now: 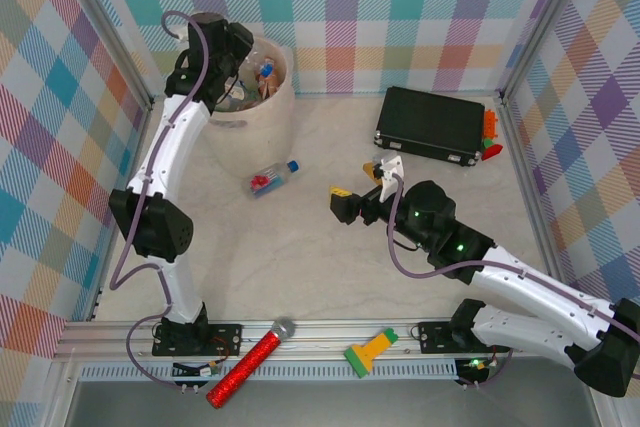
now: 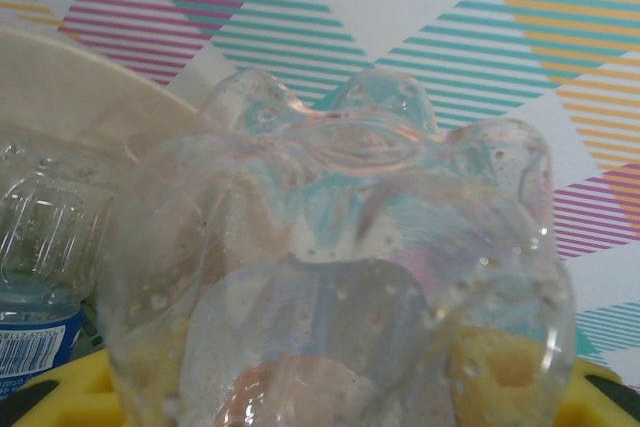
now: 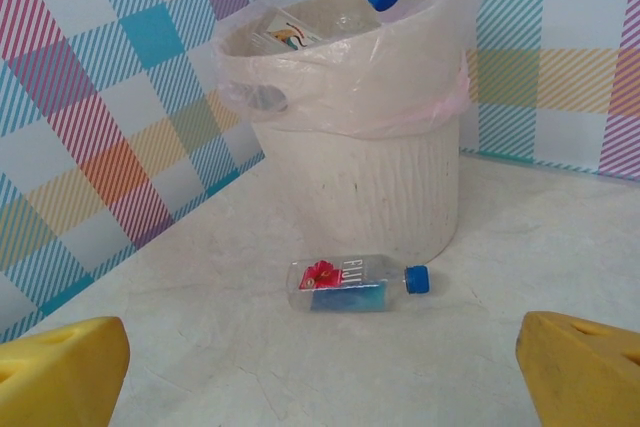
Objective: Put the plastic bottles in the bin
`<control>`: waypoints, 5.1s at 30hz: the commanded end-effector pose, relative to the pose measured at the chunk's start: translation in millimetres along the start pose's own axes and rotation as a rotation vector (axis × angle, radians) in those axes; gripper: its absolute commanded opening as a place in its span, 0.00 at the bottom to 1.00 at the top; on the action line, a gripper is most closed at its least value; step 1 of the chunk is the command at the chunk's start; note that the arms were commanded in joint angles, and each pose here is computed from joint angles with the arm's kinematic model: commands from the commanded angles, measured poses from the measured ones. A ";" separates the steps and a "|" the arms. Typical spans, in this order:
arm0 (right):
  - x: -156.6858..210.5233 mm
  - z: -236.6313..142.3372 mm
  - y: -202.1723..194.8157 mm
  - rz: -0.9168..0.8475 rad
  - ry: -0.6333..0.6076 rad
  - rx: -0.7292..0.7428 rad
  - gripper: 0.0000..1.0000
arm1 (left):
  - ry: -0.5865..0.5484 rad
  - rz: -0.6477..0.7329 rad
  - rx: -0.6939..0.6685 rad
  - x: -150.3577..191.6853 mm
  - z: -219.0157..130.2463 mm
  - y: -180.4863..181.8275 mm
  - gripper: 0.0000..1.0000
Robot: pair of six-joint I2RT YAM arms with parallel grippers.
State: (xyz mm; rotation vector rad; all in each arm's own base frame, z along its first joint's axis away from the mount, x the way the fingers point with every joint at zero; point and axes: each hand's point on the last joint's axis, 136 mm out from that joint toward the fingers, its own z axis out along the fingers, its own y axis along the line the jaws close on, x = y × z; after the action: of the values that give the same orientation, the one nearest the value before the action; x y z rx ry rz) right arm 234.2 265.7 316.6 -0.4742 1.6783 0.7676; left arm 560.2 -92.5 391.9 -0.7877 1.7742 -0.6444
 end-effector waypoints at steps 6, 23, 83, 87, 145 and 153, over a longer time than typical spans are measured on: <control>-3.5 -2.1 -4.2 -0.006 -0.016 0.018 0.99 | 0.001 -0.049 -0.024 -10.2 -0.2 7.0 0.41; -2.7 -0.9 -3.3 0.000 -0.013 0.013 0.99 | 0.008 -0.051 -0.054 -14.1 -5.0 12.8 0.88; 115.1 151.0 -63.3 0.703 0.389 0.027 0.74 | 0.181 0.448 0.109 121.6 -236.2 78.4 1.00; 139.1 185.5 -67.6 0.814 0.439 0.025 0.66 | 0.171 0.468 0.083 116.3 -250.3 91.5 1.00; 185.1 278.4 -85.1 0.934 0.381 0.039 0.33 | 0.197 0.507 0.093 114.0 -289.9 116.3 1.00; 172.1 251.9 -63.5 0.868 0.420 0.030 0.63 | 0.203 0.508 0.090 116.1 -286.6 115.7 1.00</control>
State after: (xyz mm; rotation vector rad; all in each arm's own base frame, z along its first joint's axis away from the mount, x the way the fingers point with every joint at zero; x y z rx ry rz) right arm 424.3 412.5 88.0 0.2500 2.3219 1.3410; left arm 238.6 -88.9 334.5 -0.2183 1.9858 -0.4730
